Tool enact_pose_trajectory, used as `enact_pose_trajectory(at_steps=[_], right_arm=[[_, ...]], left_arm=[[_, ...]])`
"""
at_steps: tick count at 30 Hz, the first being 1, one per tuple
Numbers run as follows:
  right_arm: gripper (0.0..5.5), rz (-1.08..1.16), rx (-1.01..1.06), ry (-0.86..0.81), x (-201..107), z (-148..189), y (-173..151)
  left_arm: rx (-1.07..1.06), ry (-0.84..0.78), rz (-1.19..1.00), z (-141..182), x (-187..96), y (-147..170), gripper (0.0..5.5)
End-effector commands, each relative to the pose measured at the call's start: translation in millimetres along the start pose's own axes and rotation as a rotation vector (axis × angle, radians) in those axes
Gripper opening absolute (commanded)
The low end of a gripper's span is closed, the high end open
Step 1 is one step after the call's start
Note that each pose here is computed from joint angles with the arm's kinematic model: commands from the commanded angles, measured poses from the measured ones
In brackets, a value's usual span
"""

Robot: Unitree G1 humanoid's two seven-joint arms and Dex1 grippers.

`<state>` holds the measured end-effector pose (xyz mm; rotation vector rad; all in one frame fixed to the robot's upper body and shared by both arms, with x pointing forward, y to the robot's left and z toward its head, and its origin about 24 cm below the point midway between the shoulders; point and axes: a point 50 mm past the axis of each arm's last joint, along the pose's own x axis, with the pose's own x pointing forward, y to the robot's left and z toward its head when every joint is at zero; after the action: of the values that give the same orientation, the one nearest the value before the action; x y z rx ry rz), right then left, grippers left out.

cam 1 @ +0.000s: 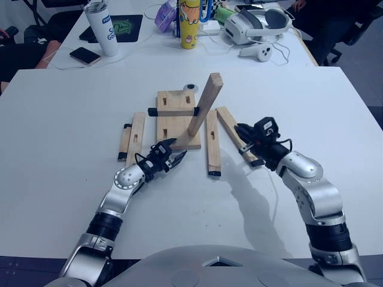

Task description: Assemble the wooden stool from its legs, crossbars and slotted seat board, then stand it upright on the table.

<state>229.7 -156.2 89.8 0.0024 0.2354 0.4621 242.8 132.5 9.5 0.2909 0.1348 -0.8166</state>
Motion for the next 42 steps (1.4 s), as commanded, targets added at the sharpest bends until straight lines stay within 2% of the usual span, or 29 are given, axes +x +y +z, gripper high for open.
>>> enact_pose_trajectory(at_steps=[1, 6, 15, 24, 27, 33, 35, 38, 40, 42], right_arm=[[1.38, -0.094, 0.215, 0.036, -2, -4, 20], [2.08, -0.107, 0.422, 0.112, 19, -14, 39], [3.34, -0.110, 0.388, 0.302, 27, -36, 49], [3.34, -0.194, 0.251, 0.449, 29, -52, 49], [2.90, -0.264, 0.133, 0.567, 28, -54, 45], [2.08, -0.304, 0.114, 0.595, 26, -54, 40], [2.06, -0.300, 0.099, 0.596, 26, -55, 39], [2.06, -0.321, 0.141, 0.498, 30, -45, 35], [2.06, -0.355, 0.177, 0.317, 35, -18, 27], [2.06, -0.395, 0.119, 0.092, 38, 21, 12]], left_arm=[[-0.043, 0.106, -0.049, -19, -7, -14, 2.88], [-0.057, 0.103, -0.068, -19, -6, -21, 2.88], [-0.064, 0.087, -0.066, -14, 0, -25, 2.88], [-0.064, 0.087, -0.066, -14, 0, -26, 2.88], [-0.061, 0.088, -0.064, -13, 0, -24, 2.88], [-0.062, 0.094, -0.074, -15, 1, -30, 2.88], [-0.062, 0.094, -0.075, -16, 1, -31, 2.88], [-0.046, 0.097, -0.072, -15, 2, -29, 2.88], [-0.020, 0.108, -0.070, -16, 1, -26, 2.88], [0.025, 0.130, -0.118, -16, 0, -27, 2.88]])
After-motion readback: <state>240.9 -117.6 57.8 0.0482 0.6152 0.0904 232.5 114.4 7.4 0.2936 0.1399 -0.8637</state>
